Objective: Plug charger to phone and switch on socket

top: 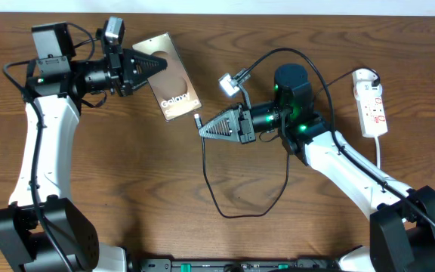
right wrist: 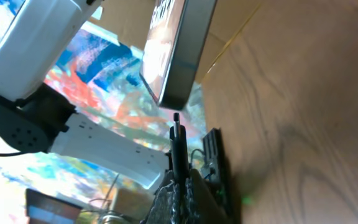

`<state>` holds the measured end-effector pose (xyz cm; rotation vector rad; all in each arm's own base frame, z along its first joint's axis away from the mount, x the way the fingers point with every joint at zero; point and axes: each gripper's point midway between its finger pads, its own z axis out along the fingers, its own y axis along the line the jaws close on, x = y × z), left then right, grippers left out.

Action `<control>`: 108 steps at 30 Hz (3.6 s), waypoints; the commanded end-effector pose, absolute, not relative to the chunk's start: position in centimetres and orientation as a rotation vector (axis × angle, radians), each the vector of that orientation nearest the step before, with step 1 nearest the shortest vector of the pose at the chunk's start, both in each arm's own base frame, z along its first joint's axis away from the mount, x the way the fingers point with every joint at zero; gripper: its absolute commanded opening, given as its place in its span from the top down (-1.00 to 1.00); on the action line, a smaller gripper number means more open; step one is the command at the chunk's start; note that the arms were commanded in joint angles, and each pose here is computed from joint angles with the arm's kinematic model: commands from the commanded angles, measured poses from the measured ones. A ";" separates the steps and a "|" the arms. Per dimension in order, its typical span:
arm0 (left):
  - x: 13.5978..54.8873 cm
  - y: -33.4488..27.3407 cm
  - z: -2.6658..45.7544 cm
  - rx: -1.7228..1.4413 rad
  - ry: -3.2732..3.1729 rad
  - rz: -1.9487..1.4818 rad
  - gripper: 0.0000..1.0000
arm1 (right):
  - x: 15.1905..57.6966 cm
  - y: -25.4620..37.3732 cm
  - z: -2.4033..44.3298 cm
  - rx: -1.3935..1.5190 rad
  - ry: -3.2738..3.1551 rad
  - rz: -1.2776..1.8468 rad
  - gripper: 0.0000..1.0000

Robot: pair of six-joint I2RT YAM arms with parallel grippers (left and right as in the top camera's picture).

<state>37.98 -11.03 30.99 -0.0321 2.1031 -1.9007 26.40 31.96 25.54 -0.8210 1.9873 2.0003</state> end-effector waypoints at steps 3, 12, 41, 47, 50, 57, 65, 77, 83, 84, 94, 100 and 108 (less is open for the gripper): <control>37.0 -11.6 33.0 0.098 2.045 -1.920 0.86 | 24.7 32.7 26.1 -0.859 2.003 2.061 0.98; 37.1 -11.6 33.1 0.109 2.038 -1.912 0.86 | 24.2 34.0 26.0 -0.856 2.007 2.035 0.98; 37.6 -11.0 33.6 0.042 2.050 -1.935 0.86 | 24.9 30.3 27.0 -0.964 1.903 2.085 0.98; 37.4 -11.8 33.7 0.084 2.050 -1.937 0.86 | 25.5 30.7 26.8 -0.923 1.918 2.059 0.98; 37.3 -12.0 33.7 0.098 2.048 -1.935 0.85 | 25.6 31.0 26.7 -0.905 1.931 2.055 0.98; 37.4 -12.0 33.8 0.121 2.037 -1.921 0.85 | 25.6 31.1 27.2 -0.895 1.933 2.066 0.98; 37.4 -12.0 33.9 0.128 2.033 -1.917 0.85 | 25.7 32.1 27.5 -0.855 1.942 2.059 0.98; 37.4 -12.0 33.9 0.140 2.027 -1.910 0.86 | 25.6 32.7 27.4 -0.838 1.955 2.056 0.98; 37.4 -12.0 33.9 0.151 2.023 -1.904 0.86 | 26.0 32.6 27.3 -0.814 1.957 2.043 0.98; 37.4 -12.0 33.9 0.151 2.023 -1.904 0.86 | 26.1 32.6 27.3 -0.811 1.958 2.040 0.98; 37.3 -12.4 33.9 0.211 2.003 -1.881 0.85 | 27.0 32.8 25.7 -0.770 2.003 2.048 0.98; 37.3 -12.4 33.9 0.214 2.001 -1.879 0.85 | 26.9 32.8 26.2 -0.793 1.973 2.063 0.98; 37.3 -12.4 33.9 0.216 2.000 -1.877 0.86 | 26.9 32.8 26.6 -0.798 1.957 2.067 0.98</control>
